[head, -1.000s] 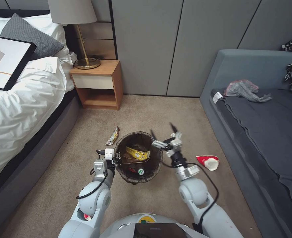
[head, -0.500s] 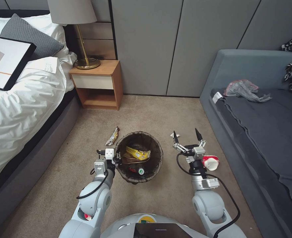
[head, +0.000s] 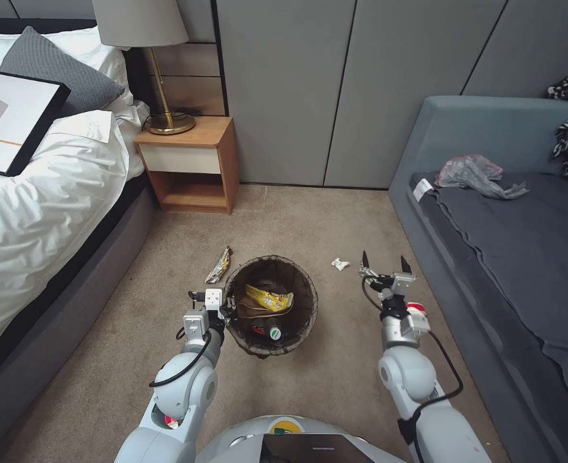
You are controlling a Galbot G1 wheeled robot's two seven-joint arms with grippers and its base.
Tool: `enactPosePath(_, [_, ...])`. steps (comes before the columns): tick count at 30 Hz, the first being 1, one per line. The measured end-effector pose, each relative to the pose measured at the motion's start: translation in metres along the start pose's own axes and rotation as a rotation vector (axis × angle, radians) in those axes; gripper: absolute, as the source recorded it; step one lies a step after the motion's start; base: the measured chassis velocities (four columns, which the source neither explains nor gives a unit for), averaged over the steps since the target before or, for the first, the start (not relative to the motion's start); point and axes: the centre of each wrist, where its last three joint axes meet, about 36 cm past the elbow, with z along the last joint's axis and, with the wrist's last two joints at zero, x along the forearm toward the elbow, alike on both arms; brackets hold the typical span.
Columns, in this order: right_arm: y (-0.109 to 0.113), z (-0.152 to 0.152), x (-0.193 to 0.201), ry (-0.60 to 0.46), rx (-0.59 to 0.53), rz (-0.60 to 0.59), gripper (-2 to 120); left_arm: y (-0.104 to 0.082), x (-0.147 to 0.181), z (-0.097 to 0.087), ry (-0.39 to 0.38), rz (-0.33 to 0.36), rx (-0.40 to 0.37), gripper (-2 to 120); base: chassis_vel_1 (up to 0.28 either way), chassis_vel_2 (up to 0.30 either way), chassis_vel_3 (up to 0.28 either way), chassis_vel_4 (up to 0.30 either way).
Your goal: Pick up the trash bin, then pick up the garbage from the floor and place it into the trash bin.
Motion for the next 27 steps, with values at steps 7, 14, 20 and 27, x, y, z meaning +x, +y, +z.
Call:
enactPosePath(7, [-0.017,0.045,-0.033,0.294,0.047,0.135,100,0.001,0.000,0.001,0.003,-0.004,-0.001,2,0.000,0.000,0.000,0.000])
enactPosePath(14, [-0.026,0.084,-0.047,0.468,0.007,0.202,100,0.002,0.000,0.001,0.004,-0.008,-0.002,2,0.000,0.000,0.000,0.000])
enactPosePath(20, [-0.034,0.097,-0.055,0.493,0.013,0.237,100,0.001,0.000,0.002,0.006,-0.007,-0.002,2,0.000,0.000,0.000,0.000])
enactPosePath(27, [-0.047,0.107,-0.052,0.496,0.033,0.293,100,0.001,-0.001,0.002,0.008,-0.006,-0.006,2,0.000,0.000,0.000,0.000])
